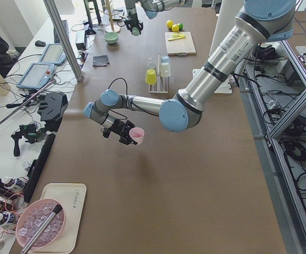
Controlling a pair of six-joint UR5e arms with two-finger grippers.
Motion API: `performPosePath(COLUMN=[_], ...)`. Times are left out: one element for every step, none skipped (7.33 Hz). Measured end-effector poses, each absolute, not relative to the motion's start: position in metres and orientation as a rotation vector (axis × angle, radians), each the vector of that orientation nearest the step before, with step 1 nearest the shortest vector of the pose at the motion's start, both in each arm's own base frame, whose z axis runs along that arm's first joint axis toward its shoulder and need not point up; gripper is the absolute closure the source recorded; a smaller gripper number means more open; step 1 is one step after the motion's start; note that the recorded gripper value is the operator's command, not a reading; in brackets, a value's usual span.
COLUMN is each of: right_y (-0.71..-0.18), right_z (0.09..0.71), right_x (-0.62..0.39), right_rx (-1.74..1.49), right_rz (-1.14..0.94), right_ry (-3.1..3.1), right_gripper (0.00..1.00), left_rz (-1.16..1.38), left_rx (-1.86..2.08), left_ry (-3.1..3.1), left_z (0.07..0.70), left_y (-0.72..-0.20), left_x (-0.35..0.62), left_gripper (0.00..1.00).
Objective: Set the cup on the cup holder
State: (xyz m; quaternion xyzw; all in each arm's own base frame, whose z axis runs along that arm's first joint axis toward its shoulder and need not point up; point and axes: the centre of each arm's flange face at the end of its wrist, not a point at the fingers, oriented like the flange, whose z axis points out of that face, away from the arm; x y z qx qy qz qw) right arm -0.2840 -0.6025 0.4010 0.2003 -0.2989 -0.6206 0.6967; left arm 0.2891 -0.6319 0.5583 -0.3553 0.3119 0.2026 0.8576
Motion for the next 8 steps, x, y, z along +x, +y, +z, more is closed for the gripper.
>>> performPosePath(right_y=[-0.603, -0.605, -0.604, -0.602, -0.597, -0.591, -0.584, -0.578], right_z=[0.393, 0.380, 0.368, 0.357, 0.347, 0.335, 0.326, 0.318], right_x=[-0.293, -0.297, -0.298, -0.298, -0.297, -0.293, -0.286, -0.279], right_rx=[0.484, 0.527, 0.558, 0.574, 0.580, 0.608, 0.665, 0.727], right_rz=[-1.414, -1.440, -1.448, -1.435, -1.406, -1.388, -1.376, -1.337], right_ry=[-0.665, -0.679, -0.718, -0.760, -0.805, -0.842, -0.867, -0.896], right_gripper=[1.00, 1.00, 1.00, 1.00, 1.00, 1.00, 1.00, 1.00], left_rz=[0.434, 0.444, 0.466, 0.493, 0.519, 0.547, 0.568, 0.582], left_rx=[-0.722, -0.684, -0.622, -0.542, -0.453, -0.358, -0.263, -0.154], left_ry=[0.657, 0.662, 0.665, 0.669, 0.678, 0.689, 0.693, 0.677], left_z=[0.539, 0.519, 0.493, 0.465, 0.441, 0.419, 0.406, 0.396], left_y=[-0.636, -0.641, -0.643, -0.640, -0.634, -0.631, -0.634, -0.643], left_x=[0.273, 0.261, 0.252, 0.241, 0.229, 0.221, 0.215, 0.211], left_gripper=[1.00, 1.00, 1.00, 1.00, 1.00, 1.00, 1.00, 1.00])
